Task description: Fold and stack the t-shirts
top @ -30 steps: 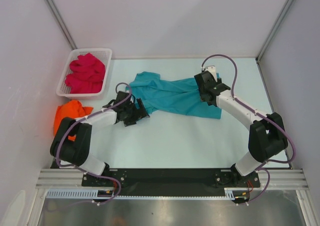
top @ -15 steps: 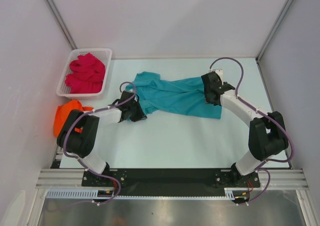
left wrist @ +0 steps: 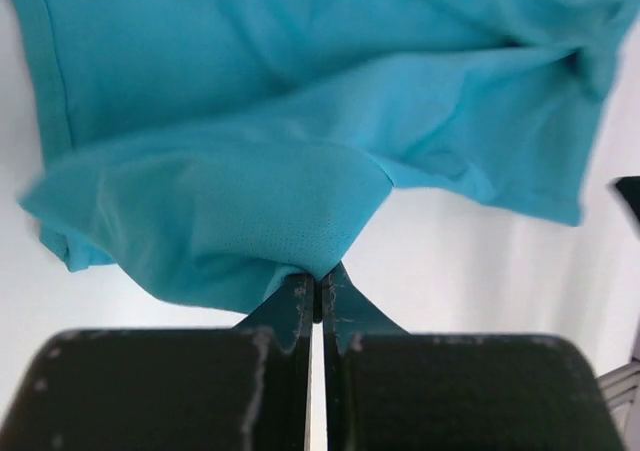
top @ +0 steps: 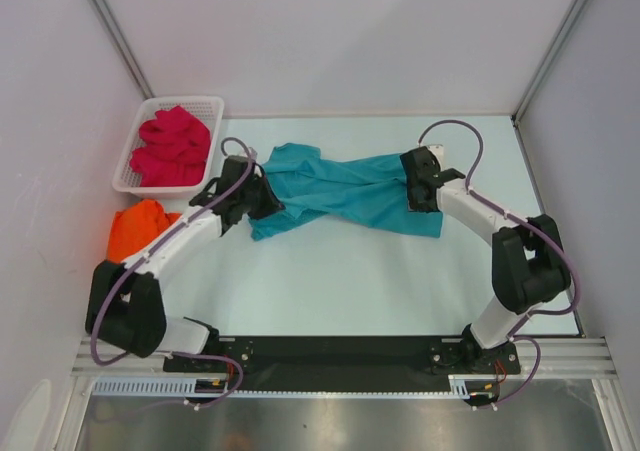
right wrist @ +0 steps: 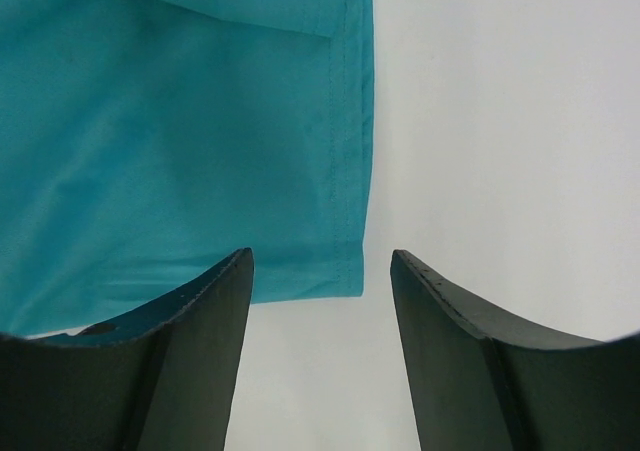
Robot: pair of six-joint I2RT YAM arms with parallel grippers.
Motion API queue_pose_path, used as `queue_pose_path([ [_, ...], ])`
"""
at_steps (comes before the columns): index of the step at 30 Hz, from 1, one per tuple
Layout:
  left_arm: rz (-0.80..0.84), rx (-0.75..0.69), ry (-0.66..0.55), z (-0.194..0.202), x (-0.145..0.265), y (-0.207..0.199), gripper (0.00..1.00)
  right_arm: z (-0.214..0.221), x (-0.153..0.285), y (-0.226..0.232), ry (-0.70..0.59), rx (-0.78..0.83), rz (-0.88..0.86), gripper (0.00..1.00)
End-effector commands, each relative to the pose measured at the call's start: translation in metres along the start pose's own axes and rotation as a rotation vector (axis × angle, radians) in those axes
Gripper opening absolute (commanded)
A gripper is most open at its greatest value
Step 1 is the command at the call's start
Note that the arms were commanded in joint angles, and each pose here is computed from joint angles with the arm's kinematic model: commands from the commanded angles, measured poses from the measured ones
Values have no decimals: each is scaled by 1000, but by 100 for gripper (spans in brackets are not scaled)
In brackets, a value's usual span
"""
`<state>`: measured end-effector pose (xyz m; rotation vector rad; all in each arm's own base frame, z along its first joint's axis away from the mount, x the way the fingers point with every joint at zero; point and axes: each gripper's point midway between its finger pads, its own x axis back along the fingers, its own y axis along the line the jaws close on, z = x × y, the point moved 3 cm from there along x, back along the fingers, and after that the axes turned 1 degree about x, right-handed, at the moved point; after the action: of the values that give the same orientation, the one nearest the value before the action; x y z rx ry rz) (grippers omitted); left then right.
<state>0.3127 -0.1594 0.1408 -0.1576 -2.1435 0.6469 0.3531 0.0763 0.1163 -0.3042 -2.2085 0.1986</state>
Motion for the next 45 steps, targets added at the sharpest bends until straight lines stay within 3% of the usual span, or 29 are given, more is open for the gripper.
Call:
queue_pose_path([
  [1,14,-19,-114,-38,41,-7,0,12,-11,0,51,-26,14,63],
  [25,19,-2,-102,-50,37,-2,0,47,-20,25,166,-6,-44,62],
  [36,24,6,-105,-52,39,0,0,59,-3,47,185,-10,-158,54],
  [39,22,7,-103,-52,39,1,0,63,-3,48,194,-11,-172,45],
  [40,22,7,-103,-52,39,2,0,64,-3,50,196,-11,-176,32],
  [45,25,5,-105,-52,40,2,0,66,-6,53,206,-9,-190,1],
])
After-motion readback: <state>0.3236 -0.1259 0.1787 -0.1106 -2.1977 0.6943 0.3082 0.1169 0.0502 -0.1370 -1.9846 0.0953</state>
